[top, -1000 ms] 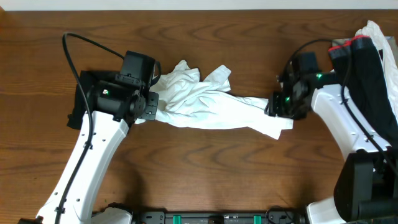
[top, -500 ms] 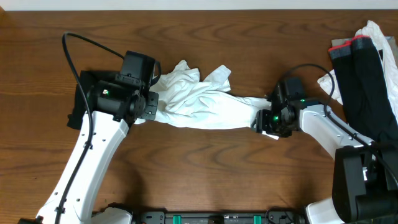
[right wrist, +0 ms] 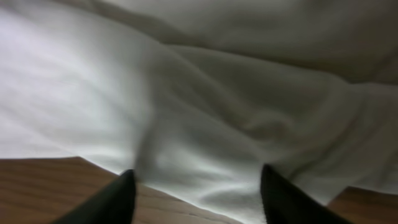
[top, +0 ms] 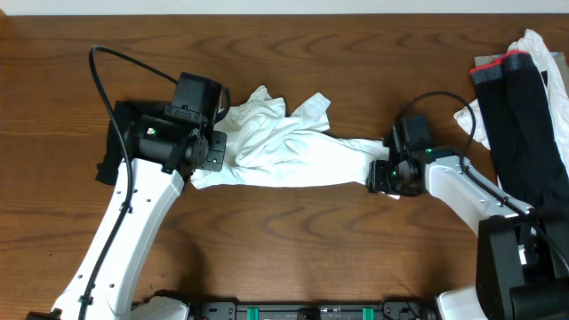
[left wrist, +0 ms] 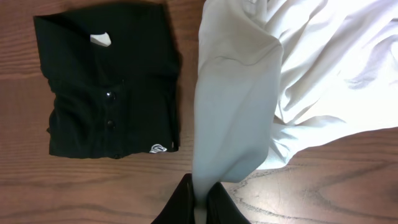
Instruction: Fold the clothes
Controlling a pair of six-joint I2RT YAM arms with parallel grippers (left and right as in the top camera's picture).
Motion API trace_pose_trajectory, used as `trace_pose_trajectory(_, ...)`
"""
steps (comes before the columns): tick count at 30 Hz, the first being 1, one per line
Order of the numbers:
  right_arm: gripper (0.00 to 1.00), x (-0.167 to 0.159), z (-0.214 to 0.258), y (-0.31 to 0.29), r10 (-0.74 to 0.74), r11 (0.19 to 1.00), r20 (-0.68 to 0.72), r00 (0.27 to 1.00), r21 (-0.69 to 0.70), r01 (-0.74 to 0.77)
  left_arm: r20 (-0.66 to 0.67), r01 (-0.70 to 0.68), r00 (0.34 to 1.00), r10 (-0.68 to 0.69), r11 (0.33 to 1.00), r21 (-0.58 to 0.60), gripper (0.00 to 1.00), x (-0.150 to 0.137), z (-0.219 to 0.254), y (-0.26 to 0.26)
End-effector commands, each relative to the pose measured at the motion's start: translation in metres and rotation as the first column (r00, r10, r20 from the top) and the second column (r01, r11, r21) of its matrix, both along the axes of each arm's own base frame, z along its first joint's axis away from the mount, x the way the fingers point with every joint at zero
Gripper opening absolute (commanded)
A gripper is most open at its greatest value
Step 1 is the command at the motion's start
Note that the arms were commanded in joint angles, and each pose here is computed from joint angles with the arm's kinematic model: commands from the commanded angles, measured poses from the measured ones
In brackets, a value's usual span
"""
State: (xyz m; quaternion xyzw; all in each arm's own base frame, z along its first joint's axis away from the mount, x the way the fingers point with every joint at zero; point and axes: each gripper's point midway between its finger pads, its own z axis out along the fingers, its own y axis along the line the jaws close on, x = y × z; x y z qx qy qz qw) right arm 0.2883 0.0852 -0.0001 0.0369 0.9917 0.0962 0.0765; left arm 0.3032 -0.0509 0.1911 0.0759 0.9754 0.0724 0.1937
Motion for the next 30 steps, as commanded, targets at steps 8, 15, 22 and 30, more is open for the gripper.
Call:
trace_pose_trajectory(8,0.01,0.003,-0.007,-0.010,-0.031,0.997,0.009,0.999,-0.064,0.032,0.017,-0.014,1.000,0.013,1.000,0.004,0.09,0.002,0.005,0.003)
trace_pose_trajectory(15,0.01,0.031,0.045,-0.004,0.002,0.999,0.120,0.993,-0.048,0.004,0.012,-0.014,1.000,0.014,1.000,0.006,0.09,0.001,0.005,0.003)
trace_pose_trajectory(22,0.45,0.004,0.042,-0.008,0.020,0.998,0.010,1.000,-0.067,-0.019,0.013,-0.013,1.000,0.013,1.000,0.006,0.09,0.001,0.005,0.003)
trace_pose_trajectory(30,0.57,-0.028,0.009,-0.009,0.028,0.996,-0.091,0.995,-0.085,-0.036,0.017,-0.013,1.000,0.013,1.000,0.005,0.10,0.002,0.005,0.003)
